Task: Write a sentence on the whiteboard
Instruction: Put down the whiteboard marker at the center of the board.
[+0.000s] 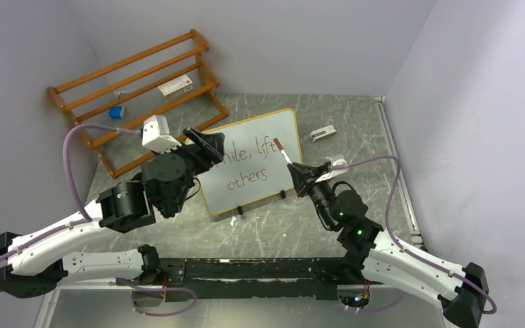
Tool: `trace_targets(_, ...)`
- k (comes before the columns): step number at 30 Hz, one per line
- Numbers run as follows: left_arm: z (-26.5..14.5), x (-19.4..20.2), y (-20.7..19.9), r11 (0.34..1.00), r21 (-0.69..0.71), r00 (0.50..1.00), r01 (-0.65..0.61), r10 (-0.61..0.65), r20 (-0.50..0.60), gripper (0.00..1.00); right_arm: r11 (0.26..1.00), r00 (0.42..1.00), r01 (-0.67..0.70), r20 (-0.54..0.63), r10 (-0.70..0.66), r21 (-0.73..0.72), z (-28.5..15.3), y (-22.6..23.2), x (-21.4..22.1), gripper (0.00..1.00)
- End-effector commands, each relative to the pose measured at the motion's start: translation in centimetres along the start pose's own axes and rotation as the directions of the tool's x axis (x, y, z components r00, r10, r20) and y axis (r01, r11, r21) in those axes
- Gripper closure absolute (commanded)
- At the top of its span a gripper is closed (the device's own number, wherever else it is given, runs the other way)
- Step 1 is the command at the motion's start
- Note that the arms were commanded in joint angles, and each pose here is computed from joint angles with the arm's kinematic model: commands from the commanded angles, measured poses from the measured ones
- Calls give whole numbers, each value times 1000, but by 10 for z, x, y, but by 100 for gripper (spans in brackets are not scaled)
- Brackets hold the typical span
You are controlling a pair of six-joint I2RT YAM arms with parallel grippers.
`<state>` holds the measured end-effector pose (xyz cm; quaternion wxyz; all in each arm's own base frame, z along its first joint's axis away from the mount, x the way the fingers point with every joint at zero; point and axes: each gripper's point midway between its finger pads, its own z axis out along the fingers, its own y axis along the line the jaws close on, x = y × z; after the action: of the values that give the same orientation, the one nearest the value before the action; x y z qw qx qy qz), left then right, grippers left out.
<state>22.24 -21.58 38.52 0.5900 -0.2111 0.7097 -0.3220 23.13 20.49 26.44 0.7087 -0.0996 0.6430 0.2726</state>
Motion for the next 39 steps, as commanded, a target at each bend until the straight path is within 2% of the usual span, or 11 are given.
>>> trace_targets(1, -6, -46, 37, 952, -170, 952, -253, 276, 131, 19, 960, 998, -11, -58, 28, 280, -9, -47, 2, 100)
trace_targets(4, -14, -65, 58, 906, -254, 908, -338, 385, 165, 12, 902, 995, -52, -58, 85, 428, -25, -73, 10, 100)
trace_targets(8, -29, -82, 92, 842, -339, 847, -420, 498, 186, 6, 785, 990, -50, -71, 118, 617, -51, -110, 29, 100)
trace_targets(12, -37, -80, 117, 819, -338, 823, -463, 539, 180, 2, 717, 982, -35, -110, 155, 696, -63, -127, 53, 100)
trace_targets(19, -54, -85, 146, 822, -333, 833, -463, 531, 153, 2, 642, 949, 5, -206, 239, 767, -67, -151, 99, 100)
trace_targets(24, -59, -85, 157, 812, -344, 830, -472, 541, 138, 2, 603, 922, -41, -202, 329, 797, -65, -170, 120, 100)
trace_targets(32, -58, -86, 160, 793, -360, 815, -491, 564, 133, 2, 491, 834, -45, -238, 498, 870, -83, -191, 170, 100)
trace_targets(34, -55, -85, 161, 776, -372, 800, -509, 586, 128, 2, 475, 822, -46, -237, 517, 879, -87, -191, 175, 98)
trace_targets(39, -49, -84, 167, 746, -406, 783, -528, 613, 109, 2, 465, 817, -47, -234, 527, 884, -92, -191, 174, 71)
